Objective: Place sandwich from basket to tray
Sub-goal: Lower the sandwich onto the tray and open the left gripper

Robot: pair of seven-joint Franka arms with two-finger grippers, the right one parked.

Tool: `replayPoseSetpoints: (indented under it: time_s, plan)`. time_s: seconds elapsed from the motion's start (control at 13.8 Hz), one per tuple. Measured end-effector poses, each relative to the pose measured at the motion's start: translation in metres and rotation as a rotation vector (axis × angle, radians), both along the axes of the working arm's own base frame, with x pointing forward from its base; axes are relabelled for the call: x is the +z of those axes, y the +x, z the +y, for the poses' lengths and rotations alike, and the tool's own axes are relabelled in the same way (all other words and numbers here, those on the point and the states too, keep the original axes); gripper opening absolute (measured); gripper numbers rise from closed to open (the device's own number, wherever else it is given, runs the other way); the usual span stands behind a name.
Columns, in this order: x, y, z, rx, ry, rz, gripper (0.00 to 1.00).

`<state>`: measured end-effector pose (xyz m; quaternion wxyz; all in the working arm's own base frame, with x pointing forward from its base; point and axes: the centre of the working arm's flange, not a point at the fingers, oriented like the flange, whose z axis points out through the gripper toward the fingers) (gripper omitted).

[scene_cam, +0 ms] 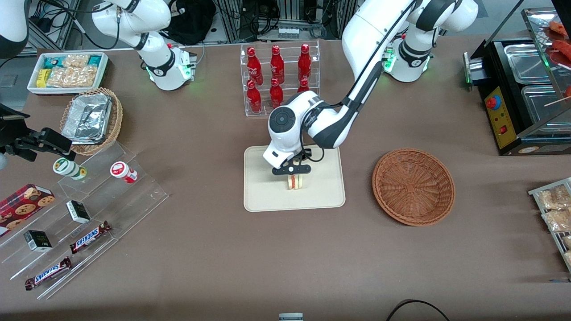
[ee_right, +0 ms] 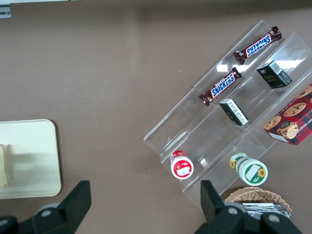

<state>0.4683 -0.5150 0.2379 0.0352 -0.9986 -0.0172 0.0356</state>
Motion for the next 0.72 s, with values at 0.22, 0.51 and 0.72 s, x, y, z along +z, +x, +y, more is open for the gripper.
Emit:
replayPoseSetpoints:
  time_s: [0.22, 0.51, 0.72]
  plan:
    - [-0.010, -0.006, -0.006, -0.016, -0.002, 0.001, 0.18]
    - [-0.018, -0.010, -0.008, -0.024, 0.004, 0.004, 0.42]
    - [-0.012, -0.006, -0.008, -0.017, -0.002, -0.005, 0.70]
